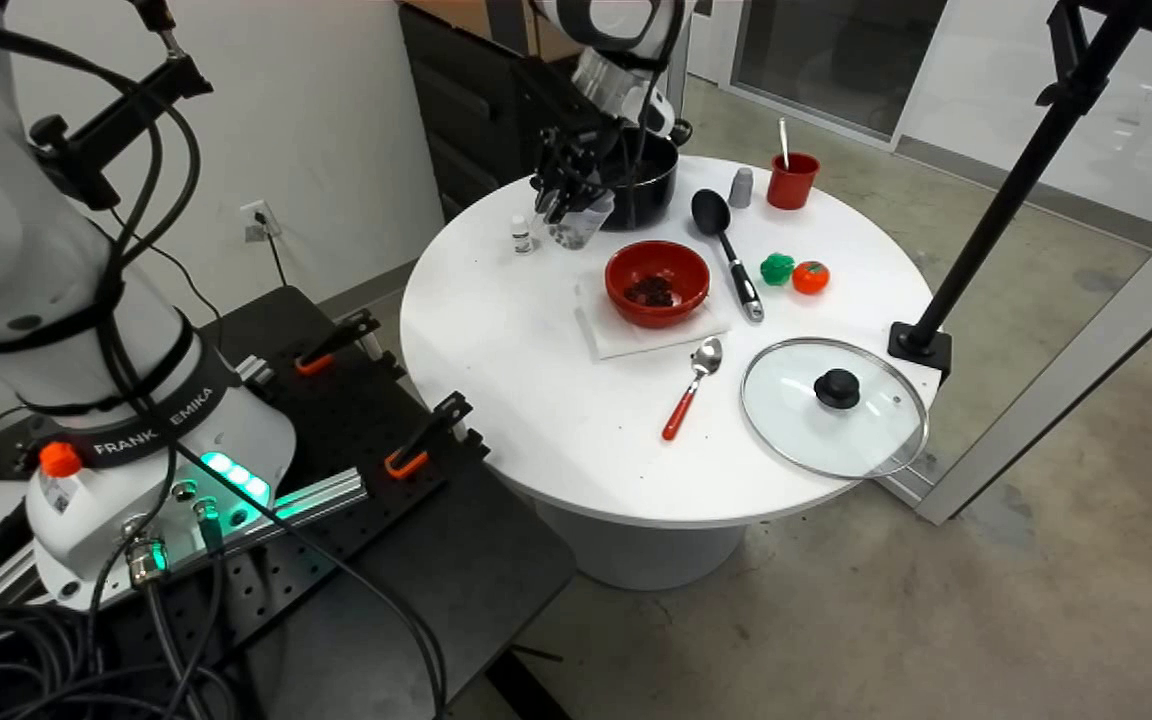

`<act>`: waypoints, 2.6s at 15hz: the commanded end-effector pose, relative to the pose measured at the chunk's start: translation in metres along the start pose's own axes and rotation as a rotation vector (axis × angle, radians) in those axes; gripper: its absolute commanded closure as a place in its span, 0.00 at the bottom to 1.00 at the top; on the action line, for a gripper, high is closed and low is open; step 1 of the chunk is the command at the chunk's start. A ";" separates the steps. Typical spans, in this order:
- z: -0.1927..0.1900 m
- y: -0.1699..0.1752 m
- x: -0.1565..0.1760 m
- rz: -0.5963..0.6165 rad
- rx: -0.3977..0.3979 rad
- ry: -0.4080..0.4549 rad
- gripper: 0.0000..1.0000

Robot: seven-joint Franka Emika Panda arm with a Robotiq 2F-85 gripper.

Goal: Pour the beans from the jar into the red bowl

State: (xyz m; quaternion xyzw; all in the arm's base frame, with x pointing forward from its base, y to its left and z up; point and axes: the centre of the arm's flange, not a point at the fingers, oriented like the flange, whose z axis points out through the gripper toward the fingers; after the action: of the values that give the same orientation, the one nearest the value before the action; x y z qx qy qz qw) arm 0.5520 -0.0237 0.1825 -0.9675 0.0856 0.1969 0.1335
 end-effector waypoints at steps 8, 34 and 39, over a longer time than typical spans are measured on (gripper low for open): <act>-0.019 0.089 0.062 0.149 0.323 -0.304 0.94; -0.032 0.136 0.103 0.435 0.777 -0.661 0.94; -0.027 0.152 0.120 0.530 0.865 -0.809 0.94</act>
State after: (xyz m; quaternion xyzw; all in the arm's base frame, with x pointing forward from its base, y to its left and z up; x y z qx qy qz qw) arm 0.6086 -0.1714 0.1374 -0.6659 0.3257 0.4853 0.4637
